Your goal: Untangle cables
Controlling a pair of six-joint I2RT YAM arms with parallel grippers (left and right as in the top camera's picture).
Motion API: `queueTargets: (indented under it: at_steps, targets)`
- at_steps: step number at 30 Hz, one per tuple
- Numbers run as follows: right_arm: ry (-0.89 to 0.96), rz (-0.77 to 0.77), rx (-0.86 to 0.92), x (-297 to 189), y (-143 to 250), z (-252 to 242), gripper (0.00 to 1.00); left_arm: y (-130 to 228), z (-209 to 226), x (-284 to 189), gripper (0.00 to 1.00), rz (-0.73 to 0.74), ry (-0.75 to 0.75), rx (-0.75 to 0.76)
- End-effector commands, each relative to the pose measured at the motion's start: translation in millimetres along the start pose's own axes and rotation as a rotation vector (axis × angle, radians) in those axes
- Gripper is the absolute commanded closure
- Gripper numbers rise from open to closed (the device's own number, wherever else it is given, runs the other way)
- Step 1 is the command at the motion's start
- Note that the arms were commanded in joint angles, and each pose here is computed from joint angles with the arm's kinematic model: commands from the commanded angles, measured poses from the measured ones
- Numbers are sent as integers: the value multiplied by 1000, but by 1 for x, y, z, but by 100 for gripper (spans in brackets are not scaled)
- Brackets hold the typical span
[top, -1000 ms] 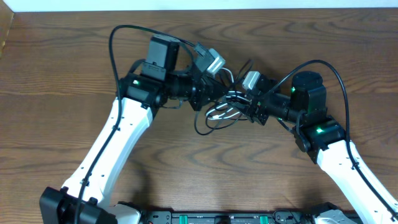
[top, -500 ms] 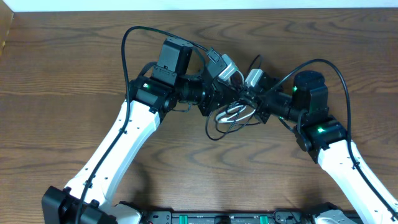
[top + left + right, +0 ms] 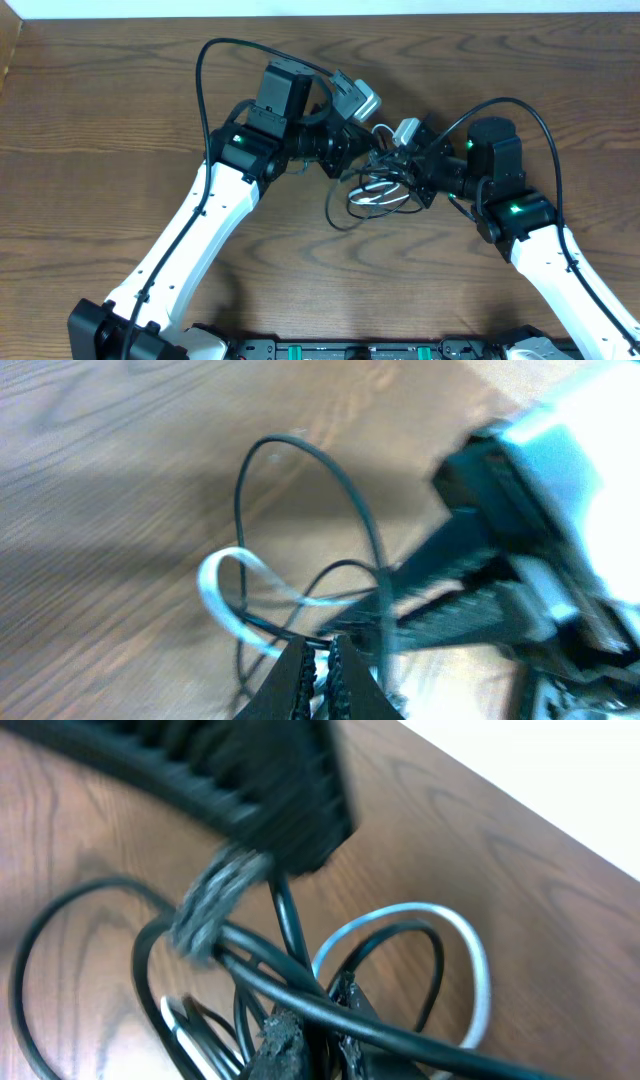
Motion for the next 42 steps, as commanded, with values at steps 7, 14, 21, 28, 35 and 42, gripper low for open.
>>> queueTargets:
  at_steps: [7, 14, 21, 28, 35, 42]
  targets:
    - [-48, 6, 12, -3, -1, 6, 93, 0, 12, -2, 92, 13, -164, -32]
    - [-41, 4, 9, -3, -1, 6, 95, 1, 12, -2, 92, 21, -159, -38]
    - [-10, -7, -7, -3, -4, 3, 95, 6, 8, -2, 92, 52, -119, -57]
    - [-2, -27, -22, -3, -7, 2, 96, 12, 7, -2, 92, 86, -111, -58]
    - [1, -28, -11, -3, -7, 1, 96, 12, 7, -2, 92, 88, -110, -61]
    - [30, -49, 73, -3, -11, -2, 99, 12, 5, 0, 92, 89, -105, -81]
Point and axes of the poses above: each gripper's point midway between its finger pads, its own x axis out along the fingers, its own z axis along the line the jaws close on, y = z × x, the point moved 10 cm from there along -x, back along the fingers, and after that the axes turned 2 degrees about x, right-handed, at the moved point
